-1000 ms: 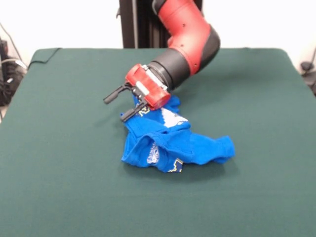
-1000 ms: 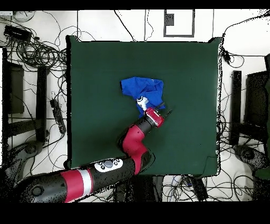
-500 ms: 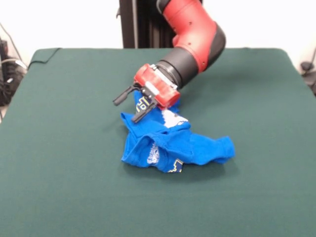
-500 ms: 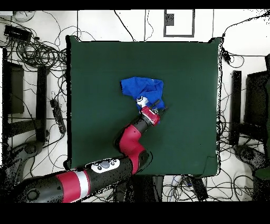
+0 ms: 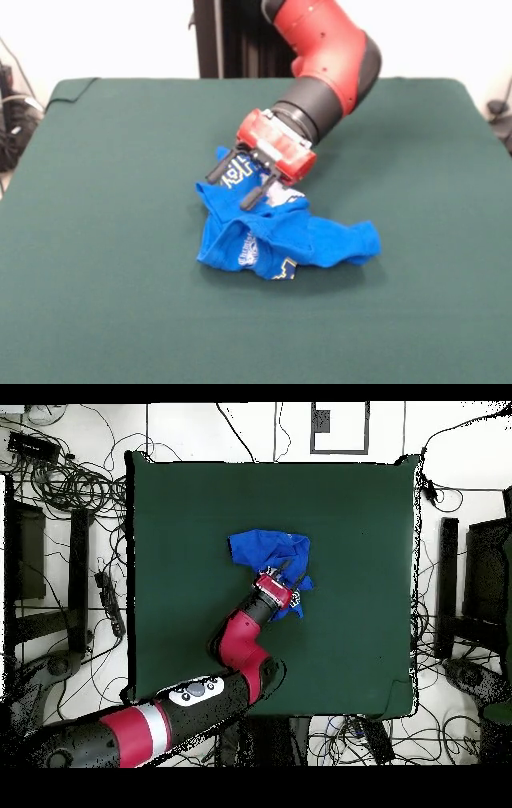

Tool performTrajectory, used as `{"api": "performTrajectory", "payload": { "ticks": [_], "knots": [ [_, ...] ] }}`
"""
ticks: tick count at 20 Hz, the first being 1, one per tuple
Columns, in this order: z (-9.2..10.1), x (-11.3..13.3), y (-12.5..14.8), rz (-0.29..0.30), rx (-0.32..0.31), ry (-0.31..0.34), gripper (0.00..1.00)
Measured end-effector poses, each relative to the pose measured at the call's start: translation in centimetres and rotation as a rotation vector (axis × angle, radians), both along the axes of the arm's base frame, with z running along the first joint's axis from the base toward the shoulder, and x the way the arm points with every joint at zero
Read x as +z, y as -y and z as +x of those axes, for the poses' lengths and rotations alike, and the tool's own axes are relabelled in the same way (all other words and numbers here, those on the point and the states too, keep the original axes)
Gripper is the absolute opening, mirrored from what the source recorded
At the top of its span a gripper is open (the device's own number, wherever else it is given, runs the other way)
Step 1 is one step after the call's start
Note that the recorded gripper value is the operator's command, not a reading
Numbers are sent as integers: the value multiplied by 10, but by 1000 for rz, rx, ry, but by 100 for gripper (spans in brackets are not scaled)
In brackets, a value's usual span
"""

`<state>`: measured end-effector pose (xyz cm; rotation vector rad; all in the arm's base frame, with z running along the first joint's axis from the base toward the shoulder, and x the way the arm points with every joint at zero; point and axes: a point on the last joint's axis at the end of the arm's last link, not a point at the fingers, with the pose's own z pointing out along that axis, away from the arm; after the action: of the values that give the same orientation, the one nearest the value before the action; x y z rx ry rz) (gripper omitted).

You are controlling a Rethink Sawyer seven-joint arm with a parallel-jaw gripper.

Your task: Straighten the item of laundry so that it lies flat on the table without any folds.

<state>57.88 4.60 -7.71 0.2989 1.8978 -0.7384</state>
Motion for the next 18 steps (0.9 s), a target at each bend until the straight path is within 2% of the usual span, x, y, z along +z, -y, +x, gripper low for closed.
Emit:
{"api": "performTrajectory", "payload": {
  "ticks": [5,8,13,16,18],
  "knots": [
    [18,-5,-2,18,27,12,100],
    [31,-16,7,29,85,-29,100],
    [43,-34,26,48,164,-102,100],
    [50,-35,33,55,192,-107,100],
    [58,-32,38,62,211,-85,100]
  ]
}}
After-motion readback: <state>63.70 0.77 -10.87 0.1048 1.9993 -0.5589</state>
